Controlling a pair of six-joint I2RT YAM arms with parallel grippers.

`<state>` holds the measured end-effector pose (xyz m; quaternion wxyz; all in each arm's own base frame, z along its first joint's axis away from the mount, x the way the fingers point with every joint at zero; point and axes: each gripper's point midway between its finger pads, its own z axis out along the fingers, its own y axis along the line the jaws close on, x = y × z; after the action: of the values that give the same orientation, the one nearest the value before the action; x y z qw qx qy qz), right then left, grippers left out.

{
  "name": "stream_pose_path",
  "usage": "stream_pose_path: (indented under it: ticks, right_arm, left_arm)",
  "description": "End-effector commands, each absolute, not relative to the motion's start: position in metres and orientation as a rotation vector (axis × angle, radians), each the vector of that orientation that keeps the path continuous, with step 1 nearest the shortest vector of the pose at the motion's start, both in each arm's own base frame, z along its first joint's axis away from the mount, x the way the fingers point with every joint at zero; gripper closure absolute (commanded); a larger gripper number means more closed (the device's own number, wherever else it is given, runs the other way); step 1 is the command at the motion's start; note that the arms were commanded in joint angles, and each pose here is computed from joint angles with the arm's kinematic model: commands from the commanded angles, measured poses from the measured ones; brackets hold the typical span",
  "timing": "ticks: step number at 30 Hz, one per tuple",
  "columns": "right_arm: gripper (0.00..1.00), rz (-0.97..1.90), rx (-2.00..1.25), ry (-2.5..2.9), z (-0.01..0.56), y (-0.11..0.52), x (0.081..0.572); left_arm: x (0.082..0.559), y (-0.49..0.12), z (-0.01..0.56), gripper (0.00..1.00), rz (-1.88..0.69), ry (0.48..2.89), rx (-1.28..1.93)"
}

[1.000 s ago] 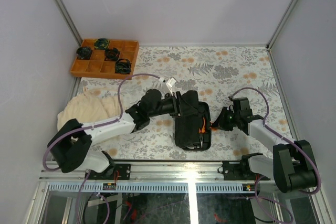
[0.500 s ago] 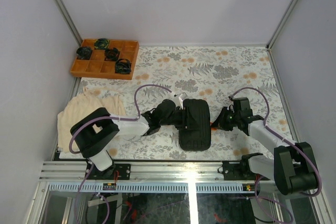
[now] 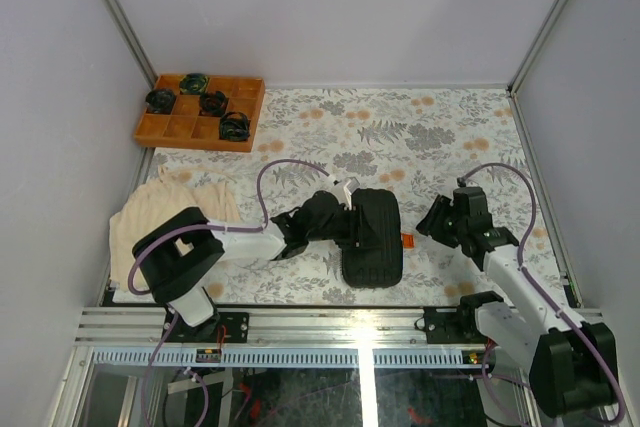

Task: Sort the tools into containers
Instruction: Close the storage box at the center of the board.

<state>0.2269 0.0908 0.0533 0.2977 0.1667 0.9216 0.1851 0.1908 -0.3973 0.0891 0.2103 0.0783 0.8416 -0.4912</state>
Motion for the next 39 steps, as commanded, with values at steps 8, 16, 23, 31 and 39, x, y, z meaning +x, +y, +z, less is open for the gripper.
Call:
stream_pose_path:
  ticks: [8, 16, 23, 31, 39]
  right_arm:
    - [0.34, 0.683, 0.424, 2.338, 0.055, 0.112, 0.233]
    - [0.43, 0.897, 0.346, 2.432, 0.050, 0.142, 0.218]
    - [0.58, 1.099, 0.273, 2.496, 0.047, 0.163, 0.195]
    - [0.53, 1.373, 0.134, 2.350, 0.080, 0.188, 0.191]
    - [0.53, 0.777, 0.349, 2.469, 0.053, 0.128, 0.212]
  left_arm:
    - [0.180, -0.321, -0.007, 0.62, -0.769, 2.662, 0.233]
    - [0.182, -0.303, -0.010, 0.63, -0.633, 2.678, 0.258]
    - [0.191, -0.289, -0.004, 0.62, -0.515, 2.677, 0.306]
    - [0.199, -0.281, 0.013, 0.61, -0.449, 2.642, 0.320]
    - [0.208, -0.286, 0.041, 0.60, -0.484, 2.572, 0.333]
